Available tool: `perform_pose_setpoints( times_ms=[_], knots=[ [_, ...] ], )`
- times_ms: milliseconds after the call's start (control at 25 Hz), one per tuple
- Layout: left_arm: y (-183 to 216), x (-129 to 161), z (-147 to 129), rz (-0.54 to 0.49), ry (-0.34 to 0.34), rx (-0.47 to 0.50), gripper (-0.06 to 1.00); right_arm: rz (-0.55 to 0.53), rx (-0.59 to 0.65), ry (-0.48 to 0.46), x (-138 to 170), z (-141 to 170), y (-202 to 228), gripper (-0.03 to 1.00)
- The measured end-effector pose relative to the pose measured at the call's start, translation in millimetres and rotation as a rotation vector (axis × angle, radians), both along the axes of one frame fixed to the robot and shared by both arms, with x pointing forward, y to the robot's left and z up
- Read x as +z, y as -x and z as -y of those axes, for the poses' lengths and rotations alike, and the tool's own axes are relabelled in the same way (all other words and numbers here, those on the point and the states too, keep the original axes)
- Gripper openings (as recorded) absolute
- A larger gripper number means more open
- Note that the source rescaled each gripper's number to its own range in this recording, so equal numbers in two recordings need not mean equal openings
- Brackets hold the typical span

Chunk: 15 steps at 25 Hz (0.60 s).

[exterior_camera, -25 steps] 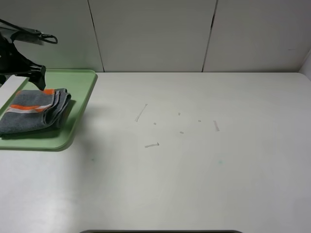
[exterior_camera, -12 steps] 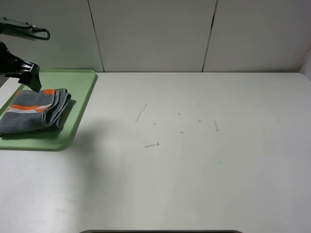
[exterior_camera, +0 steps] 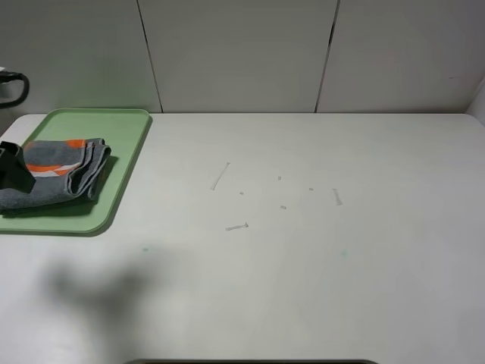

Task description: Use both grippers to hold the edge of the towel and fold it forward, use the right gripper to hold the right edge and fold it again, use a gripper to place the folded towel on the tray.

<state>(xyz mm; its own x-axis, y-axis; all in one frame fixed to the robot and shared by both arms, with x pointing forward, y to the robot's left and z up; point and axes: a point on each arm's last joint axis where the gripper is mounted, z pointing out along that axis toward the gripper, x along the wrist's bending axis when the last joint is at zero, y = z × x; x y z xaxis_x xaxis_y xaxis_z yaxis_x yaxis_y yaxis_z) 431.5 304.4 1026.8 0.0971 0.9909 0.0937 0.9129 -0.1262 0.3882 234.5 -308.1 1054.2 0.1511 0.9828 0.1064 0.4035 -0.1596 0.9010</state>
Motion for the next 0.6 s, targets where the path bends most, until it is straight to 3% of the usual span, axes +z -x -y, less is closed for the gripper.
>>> perform_pose_setpoints(
  times_ms=[120,320,600],
  knots=[
    [25.3,6.6,1.4,0.037,0.025,0.01,1.0,0.0,0.0,0.0,0.0,0.0,0.0,1.0],
    [69.4,11.0,3.4,0.007,0.058,0.023,1.0,0.0,0.0,0.0,0.0,0.0,0.0,1.0],
    [117.6,11.4,9.6,0.135,0.143,0.019,1.0,0.0,0.0,0.0,0.0,0.0,0.0,1.0]
  ],
)
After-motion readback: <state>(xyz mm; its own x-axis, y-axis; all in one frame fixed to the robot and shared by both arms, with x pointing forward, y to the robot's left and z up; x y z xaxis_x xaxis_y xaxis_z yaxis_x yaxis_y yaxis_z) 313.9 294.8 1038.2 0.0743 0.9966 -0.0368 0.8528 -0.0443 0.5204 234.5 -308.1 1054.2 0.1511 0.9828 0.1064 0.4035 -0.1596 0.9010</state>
